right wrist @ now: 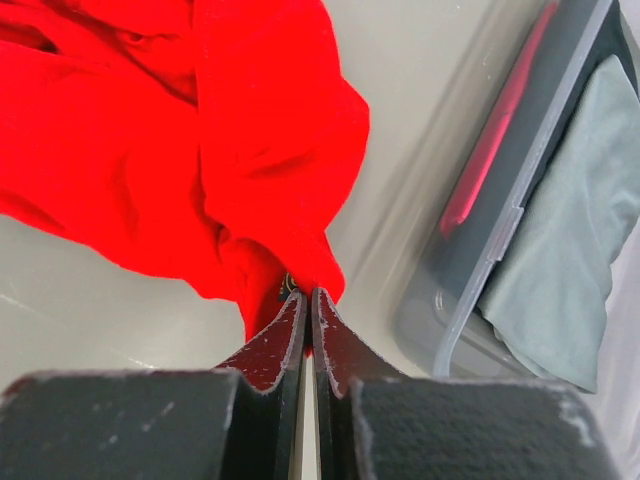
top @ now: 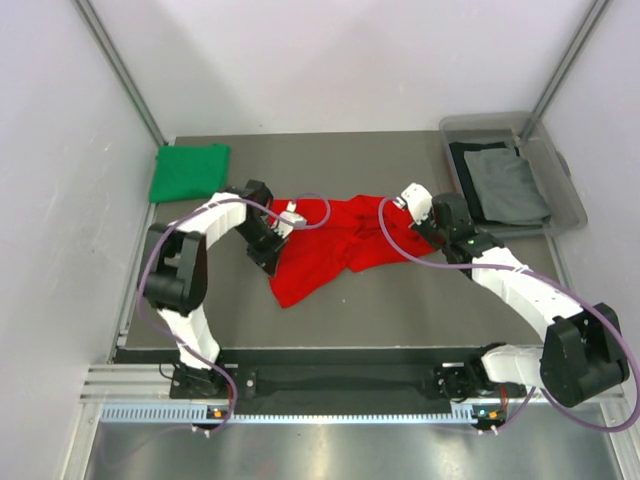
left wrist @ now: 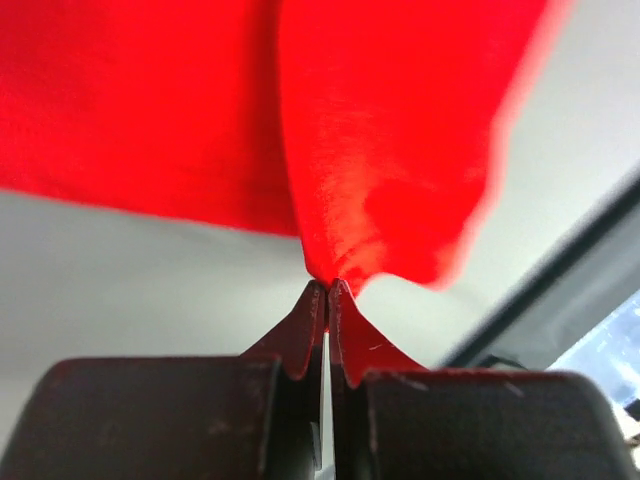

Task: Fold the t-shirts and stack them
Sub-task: Flatten the tshirt out

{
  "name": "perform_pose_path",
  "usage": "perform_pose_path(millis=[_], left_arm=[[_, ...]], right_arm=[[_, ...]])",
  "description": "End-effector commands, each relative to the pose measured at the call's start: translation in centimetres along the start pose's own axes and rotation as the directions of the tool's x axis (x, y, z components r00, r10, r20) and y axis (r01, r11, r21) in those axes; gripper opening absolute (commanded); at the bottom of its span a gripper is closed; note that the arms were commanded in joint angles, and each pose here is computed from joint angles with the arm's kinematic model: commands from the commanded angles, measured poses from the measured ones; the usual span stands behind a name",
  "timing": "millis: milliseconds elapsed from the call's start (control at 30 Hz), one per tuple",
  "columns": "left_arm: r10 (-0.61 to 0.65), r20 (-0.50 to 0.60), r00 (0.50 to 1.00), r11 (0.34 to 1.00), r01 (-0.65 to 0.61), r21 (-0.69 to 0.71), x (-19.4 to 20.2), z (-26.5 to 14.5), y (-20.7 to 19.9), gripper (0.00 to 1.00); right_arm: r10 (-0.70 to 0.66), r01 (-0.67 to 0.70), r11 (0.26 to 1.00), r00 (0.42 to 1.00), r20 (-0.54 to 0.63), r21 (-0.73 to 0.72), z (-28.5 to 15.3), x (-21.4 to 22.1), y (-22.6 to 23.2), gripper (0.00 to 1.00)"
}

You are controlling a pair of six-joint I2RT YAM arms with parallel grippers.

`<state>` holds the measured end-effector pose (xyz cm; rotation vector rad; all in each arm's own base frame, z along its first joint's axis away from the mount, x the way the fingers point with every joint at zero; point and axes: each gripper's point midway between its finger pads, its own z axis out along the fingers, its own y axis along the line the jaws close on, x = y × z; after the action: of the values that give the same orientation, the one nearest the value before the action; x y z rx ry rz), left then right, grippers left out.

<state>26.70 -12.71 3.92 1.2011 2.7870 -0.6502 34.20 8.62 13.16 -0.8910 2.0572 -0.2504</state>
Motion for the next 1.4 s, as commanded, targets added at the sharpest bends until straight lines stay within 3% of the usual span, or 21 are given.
perform_pose_path(millis=[0,100,133,200,333,400,500,600,700,900,1000,1133,1200,1233,1267,1300,1367], left_arm=[[0.189,0.171,0.967,0.981,-0.192,0.002,-2.4,-6.3,-5.7,0.00],[0.343,0.159,0.926,0.939,-0.342,-0.031,-2.1,-6.8,-9.6,0.00],[0.382,0.105,0.918,0.924,-0.383,-0.008,-1.0,-5.5,-11.2,0.00],[0.399,0.019,0.917,0.916,-0.400,0.019,0.9,-4.2,-12.1,0.00],[0.426,-0.219,0.878,0.899,-0.382,0.216,8.1,-0.4,-14.8,0.04],[0.440,-0.246,0.864,0.893,-0.391,0.223,9.0,0.0,-15.0,0.14],[0.459,-0.197,0.866,0.887,-0.436,0.151,7.1,-0.7,-14.6,0.26],[0.444,-0.112,0.889,0.891,-0.451,-0.051,2.2,-2.4,-12.6,0.39],[0.415,-0.038,0.909,0.873,-0.410,-0.263,-1.8,-3.9,-8.9,0.43],[0.375,-0.057,0.925,0.806,-0.356,-0.472,-5.6,-3.5,-3.4,0.45],[0.372,0.043,0.927,0.760,-0.278,-0.588,-10.6,-4.8,0.1,0.54],[0.286,0.150,0.946,0.780,-0.139,-0.610,-15.8,-6.8,4.7,0.56],[0.149,0.168,0.974,0.835,-0.033,-0.549,-16.6,-5.2,8.2,0.56],[0.144,0.237,0.961,0.822,0.017,-0.569,-18.1,-7.7,9.0,0.56],[0.081,0.217,0.973,0.874,0.035,-0.485,-17.6,-5.3,9.6,0.56],[0.053,0.299,0.953,0.873,0.101,-0.477,-19.2,-7.8,11.4,0.56],[-0.067,0.352,0.934,0.928,0.188,-0.320,-19.8,-6.0,12.1,0.56]], right_arm=[[0.038,-0.041,0.998,0.998,0.057,0.055,-0.4,-1.2,-1.6,0.00],[0.040,-0.043,0.997,0.998,0.054,0.058,-0.4,-1.0,-1.6,0.00],[0.038,-0.041,0.998,0.998,0.052,0.055,-0.4,-0.8,-1.5,0.00],[0.041,-0.045,0.997,0.998,0.054,0.059,-0.5,-0.9,-1.7,0.00],[0.043,-0.046,0.997,0.998,0.053,0.058,-0.6,-0.9,-1.8,0.00],[0.044,-0.047,0.997,0.998,0.054,0.057,-0.6,-0.9,-1.7,0.00],[0.045,-0.048,0.997,0.998,0.051,0.062,-0.7,-0.8,-1.8,0.00],[0.049,-0.052,0.997,0.998,0.051,0.064,-0.7,-0.7,-1.9,0.00],[0.049,-0.052,0.997,0.998,0.046,0.060,-0.6,-0.5,-1.8,0.00],[0.046,-0.050,0.995,0.998,0.048,0.091,-0.5,-0.5,-2.5,0.00],[0.053,-0.056,0.994,0.998,0.041,0.093,-0.2,-0.6,-2.6,0.00],[0.059,-0.062,0.994,0.998,0.033,0.087,-0.1,-0.5,-2.5,0.00],[0.061,-0.064,0.993,0.997,0.036,0.100,-0.2,-0.5,-2.8,0.00],[0.061,-0.064,0.993,0.997,0.037,0.099,-0.2,-0.5,-2.7,0.00],[0.063,-0.066,0.993,0.997,0.035,0.099,-0.2,-0.4,-2.7,0.00],[0.066,-0.069,0.993,0.997,0.036,0.097,-0.2,-0.4,-2.8,0.00],[0.068,-0.071,0.993,0.997,0.032,0.091,-0.1,-0.3,-2.6,0.00]])
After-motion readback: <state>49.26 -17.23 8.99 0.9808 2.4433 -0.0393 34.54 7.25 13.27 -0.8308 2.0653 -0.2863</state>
